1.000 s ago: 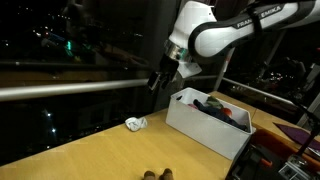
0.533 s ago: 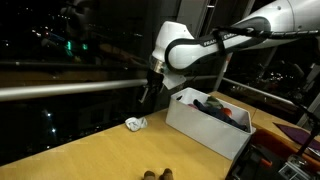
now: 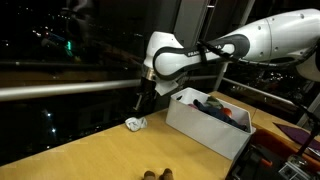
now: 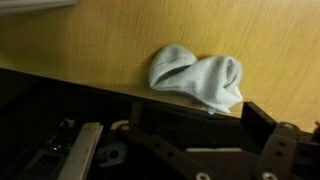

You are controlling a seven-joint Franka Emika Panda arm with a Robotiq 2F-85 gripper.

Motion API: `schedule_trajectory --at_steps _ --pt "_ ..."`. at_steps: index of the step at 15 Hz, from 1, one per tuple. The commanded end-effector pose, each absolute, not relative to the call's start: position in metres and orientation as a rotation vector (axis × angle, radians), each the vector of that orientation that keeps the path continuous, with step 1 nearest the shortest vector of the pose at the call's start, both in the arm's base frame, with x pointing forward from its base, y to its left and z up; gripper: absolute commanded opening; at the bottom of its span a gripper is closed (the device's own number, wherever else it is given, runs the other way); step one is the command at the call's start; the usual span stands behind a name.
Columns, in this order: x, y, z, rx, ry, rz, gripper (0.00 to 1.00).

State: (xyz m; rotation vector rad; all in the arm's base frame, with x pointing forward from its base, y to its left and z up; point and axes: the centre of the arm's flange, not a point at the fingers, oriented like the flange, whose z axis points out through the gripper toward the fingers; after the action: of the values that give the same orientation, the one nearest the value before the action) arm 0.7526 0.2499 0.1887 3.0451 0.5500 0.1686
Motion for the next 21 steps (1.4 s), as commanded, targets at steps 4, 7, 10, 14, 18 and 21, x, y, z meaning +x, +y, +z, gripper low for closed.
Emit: schedule_trajectory --at_steps 4,7,10,14,18,21 --pt "0.784 0.284 0.155 3.067 0.594 0.114 1.00" --pt "0.782 0.287 0.143 3.066 0.595 0.098 1.00" --pt "0.778 0.283 0.131 3.058 0.582 0.063 1.00" --pt "0.774 0.283 0.119 3.063 0.565 0.044 0.68" --pt "0.766 0.296 0.123 3.067 0.554 0.051 0.35" --pt "0.752 0.320 0.145 3.061 0.536 0.087 0.14"
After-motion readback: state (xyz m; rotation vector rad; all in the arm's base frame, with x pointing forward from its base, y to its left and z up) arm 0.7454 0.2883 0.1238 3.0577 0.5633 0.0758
